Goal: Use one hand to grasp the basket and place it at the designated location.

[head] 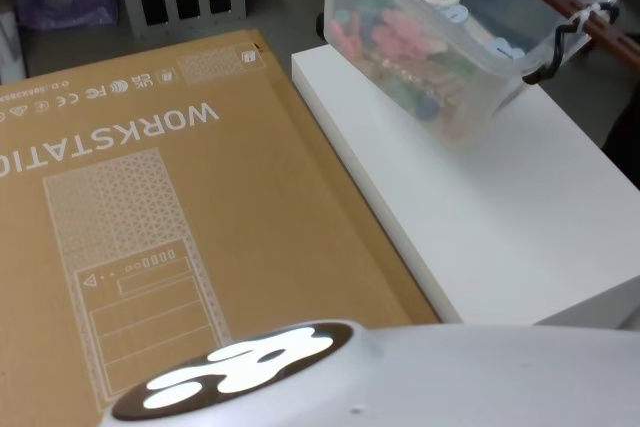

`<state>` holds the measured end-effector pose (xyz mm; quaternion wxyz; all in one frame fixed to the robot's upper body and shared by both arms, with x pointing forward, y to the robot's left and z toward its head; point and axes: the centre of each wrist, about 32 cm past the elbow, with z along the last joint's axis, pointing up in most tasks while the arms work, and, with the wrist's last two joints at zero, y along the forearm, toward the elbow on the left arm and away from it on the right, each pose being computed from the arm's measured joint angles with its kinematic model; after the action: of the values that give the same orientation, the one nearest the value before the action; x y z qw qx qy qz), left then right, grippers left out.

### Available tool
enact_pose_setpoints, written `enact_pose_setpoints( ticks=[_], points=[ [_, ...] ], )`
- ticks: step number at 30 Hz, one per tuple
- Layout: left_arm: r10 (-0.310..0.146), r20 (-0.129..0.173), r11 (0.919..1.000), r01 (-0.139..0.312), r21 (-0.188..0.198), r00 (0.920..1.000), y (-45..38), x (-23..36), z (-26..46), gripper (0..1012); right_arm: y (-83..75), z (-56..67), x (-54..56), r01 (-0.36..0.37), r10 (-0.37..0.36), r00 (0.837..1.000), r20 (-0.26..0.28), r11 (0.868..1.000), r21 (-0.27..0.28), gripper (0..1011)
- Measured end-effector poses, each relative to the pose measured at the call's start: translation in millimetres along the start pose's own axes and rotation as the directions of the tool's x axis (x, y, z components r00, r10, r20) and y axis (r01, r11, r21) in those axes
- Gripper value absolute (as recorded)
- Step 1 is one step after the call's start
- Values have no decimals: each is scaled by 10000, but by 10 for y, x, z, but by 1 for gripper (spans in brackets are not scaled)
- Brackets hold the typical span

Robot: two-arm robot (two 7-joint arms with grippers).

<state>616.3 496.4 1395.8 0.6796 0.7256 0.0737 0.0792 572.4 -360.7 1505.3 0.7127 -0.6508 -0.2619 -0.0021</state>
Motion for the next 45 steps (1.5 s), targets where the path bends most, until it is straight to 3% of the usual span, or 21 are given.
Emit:
enact_pose_setpoints(
  ticks=[9, 12, 18, 23, 29, 32, 35, 37, 38, 39, 40, 45],
  points=[
    [0, -4, 10000, 0, 1, 10000, 0, 0, -2, 0, -77, 191, 130, -113, 98, 9949, 1000, 9998, 150, 233],
    [0, 5, 10000, 0, -3, 10000, 0, 0, 2, 0, -95, 338, 166, -199, 171, 9854, 1695, 9997, 149, 233],
    [0, 0, 10000, 0, 0, 10000, 0, 0, 0, 0, -130, 510, 193, -190, 148, 9694, 2449, 9997, 147, 233],
    [-1, 1, 10000, 1, 0, 10000, 0, 0, 0, 0, -157, 700, 216, -240, 143, 9442, 3291, 9994, 254, 233],
    [0, 1, 10000, 0, 0, 10000, 0, 0, 0, 0, -158, 941, 236, -510, 261, 8963, 4427, 9977, 443, 233],
    [0, 1, 10000, 0, 1, 10000, 0, 0, 0, 0, -148, 1009, 238, -590, 303, 8812, 4718, 9972, 463, 233],
    [0, 0, 10000, 0, 1, 10000, 0, 0, 0, 0, -118, 1185, 244, -757, 358, 8408, 5402, 9958, 519, 233],
    [0, 2, 10000, 0, -1, 10000, 0, 0, 1, 0, -109, 1258, 248, -812, 360, 8234, 5663, 9952, 549, 233],
    [0, 1, 10000, 0, 0, 10000, 0, 0, 0, 0, -98, 1340, 254, -864, 351, 8032, 5947, 9946, 579, 233],
    [-1, 3, 10000, 1, -2, 10000, 0, 0, 1, 0, -98, 1340, 254, -864, 351, 8032, 5947, 9946, 579, 233],
    [0, 2, 10000, 0, -1, 10000, 0, 0, 1, 0, -87, 1409, 258, -908, 344, 7857, 6176, 9940, 602, 233],
    [0, 3, 10000, 0, -1, 10000, 0, 0, 1, 0, -48, 1599, 266, -1044, 339, 7345, 6777, 9925, 636, 233]
  ],
)
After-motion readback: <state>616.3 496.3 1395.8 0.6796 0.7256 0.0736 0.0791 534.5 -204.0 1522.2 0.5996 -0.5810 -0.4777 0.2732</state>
